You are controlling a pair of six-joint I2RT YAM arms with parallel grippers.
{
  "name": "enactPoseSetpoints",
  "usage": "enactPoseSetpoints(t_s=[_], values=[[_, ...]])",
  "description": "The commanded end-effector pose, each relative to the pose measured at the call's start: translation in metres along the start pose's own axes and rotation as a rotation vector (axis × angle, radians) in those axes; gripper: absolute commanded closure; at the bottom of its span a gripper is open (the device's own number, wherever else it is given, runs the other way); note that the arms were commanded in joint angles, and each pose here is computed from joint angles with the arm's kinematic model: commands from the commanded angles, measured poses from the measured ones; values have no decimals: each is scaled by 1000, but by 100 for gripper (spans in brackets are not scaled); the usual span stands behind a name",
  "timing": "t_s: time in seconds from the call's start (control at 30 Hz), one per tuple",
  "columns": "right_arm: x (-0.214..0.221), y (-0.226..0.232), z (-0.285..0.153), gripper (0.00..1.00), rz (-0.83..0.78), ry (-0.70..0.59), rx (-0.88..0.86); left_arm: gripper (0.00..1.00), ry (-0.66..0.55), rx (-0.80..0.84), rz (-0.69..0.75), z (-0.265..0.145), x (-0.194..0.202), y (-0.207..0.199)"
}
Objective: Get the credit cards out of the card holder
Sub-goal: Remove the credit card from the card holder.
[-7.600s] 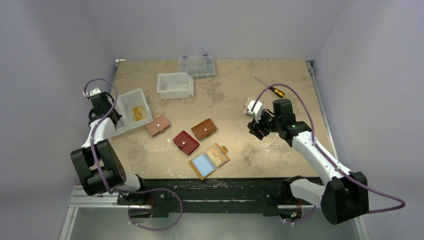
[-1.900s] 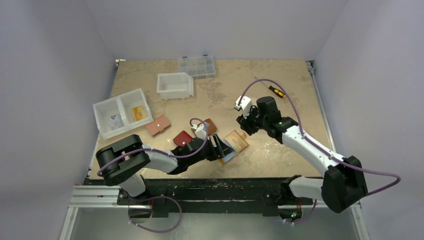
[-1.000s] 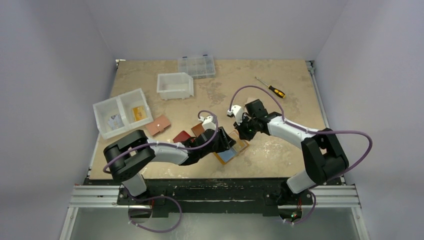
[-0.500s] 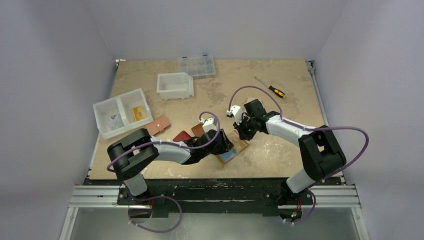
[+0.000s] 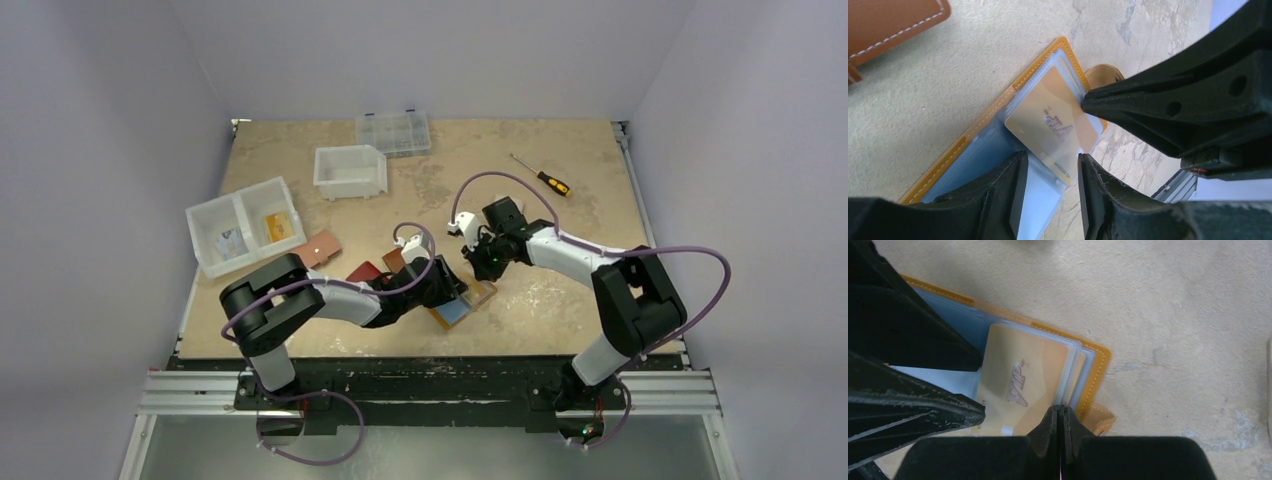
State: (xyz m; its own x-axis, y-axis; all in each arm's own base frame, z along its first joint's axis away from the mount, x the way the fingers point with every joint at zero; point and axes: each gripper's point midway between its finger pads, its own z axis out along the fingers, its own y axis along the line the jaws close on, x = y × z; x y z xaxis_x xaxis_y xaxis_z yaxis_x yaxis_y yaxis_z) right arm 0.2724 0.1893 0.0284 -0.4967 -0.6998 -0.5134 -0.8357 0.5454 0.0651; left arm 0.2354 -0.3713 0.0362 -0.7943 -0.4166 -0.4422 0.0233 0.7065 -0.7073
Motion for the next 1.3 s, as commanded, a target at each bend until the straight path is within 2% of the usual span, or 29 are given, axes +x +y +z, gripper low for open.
enactPoseSetpoints(t_s=[0.0, 0.23, 0.43, 0.57, 0.97, 1.13, 1.27], values=[[-9, 24, 2, 100, -32, -12, -119, 55, -28, -47, -76, -3, -5, 18], [-1, 39, 6, 100, -4, 33, -213, 55, -47, 19, -198, -12, -7, 24], [4, 28, 12, 100, 18, 62, -149, 56, -108, 97, -268, -29, -20, 20], [5, 34, 13, 100, 27, 67, -181, 56, -140, 169, -286, -37, -26, 14], [3, 52, 15, 100, 33, 69, -264, 57, -31, 223, -349, -19, -2, 15], [-2, 60, 12, 100, 30, 53, -312, 57, -36, 181, -364, -19, -2, 24], [-8, 72, 7, 100, 17, 35, -381, 58, -62, 227, -374, -25, -8, 18]])
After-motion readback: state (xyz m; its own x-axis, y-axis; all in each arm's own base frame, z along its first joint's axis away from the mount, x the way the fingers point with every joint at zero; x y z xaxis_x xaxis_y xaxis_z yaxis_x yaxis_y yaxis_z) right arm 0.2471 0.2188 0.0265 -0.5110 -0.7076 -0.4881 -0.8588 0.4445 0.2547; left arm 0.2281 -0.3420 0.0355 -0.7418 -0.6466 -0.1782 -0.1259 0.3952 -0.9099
